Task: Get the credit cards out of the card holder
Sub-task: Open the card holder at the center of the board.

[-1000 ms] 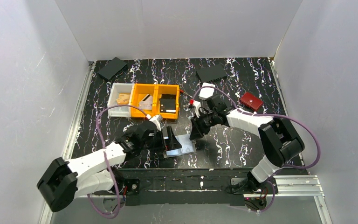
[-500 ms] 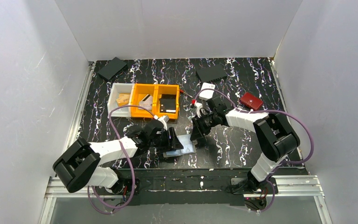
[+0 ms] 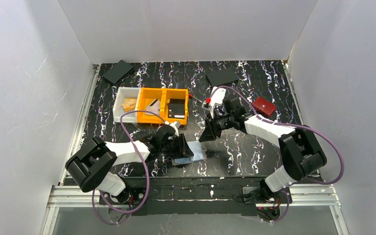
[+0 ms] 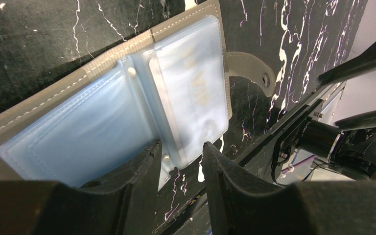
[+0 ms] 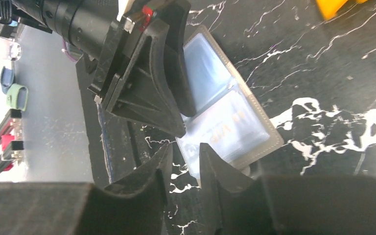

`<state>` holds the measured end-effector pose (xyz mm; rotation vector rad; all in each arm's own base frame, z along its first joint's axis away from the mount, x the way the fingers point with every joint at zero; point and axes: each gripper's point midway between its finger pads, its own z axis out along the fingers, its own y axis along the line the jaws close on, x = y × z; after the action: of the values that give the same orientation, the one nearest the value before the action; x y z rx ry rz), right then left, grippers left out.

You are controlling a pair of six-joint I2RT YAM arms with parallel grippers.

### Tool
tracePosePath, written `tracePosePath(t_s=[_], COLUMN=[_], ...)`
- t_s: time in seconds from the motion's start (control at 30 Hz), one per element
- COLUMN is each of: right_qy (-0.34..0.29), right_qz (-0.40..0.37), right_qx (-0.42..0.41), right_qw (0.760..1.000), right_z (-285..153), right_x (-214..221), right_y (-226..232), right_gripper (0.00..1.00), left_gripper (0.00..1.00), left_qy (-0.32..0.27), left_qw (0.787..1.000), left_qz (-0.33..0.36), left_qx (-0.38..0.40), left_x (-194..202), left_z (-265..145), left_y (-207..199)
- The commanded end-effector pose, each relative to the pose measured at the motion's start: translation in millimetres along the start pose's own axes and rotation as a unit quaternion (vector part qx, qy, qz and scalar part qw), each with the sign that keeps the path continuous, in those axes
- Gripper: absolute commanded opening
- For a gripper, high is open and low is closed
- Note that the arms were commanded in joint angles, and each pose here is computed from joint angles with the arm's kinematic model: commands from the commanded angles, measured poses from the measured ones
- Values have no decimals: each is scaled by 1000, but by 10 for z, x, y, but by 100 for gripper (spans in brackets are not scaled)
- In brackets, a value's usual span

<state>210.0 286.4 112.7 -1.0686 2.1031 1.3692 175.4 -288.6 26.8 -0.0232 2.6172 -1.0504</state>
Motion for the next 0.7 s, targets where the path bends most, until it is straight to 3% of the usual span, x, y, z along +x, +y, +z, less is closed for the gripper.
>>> tracePosePath(t_s=[0.0, 0.13, 0.4, 0.53, 0.67], right_qy=[21, 44, 92, 97, 103], right_qz=[14, 13, 16, 14, 24], right_qx=[-10, 4, 61, 87, 82], right_qw=[1000, 999, 994, 991, 991], right_z=[117, 179, 315, 303, 332], right_x=[130, 237, 446, 468, 510], right_y=[12, -41, -264, -358, -369], right_gripper=[30, 24, 24, 26, 34], left_gripper=[34, 34, 33, 33, 33], left_qy=[-2, -10, -15, -11, -5], left_qw=[1000, 999, 998, 998, 998], left_qz=[-8, -22, -41, -45, -48], left_qx=[-23, -34, -38, -40, -40], left_x=[31, 52, 54, 76, 110], left_z=[23, 5, 17, 36, 56], left_y=[139, 218, 244, 266, 291])
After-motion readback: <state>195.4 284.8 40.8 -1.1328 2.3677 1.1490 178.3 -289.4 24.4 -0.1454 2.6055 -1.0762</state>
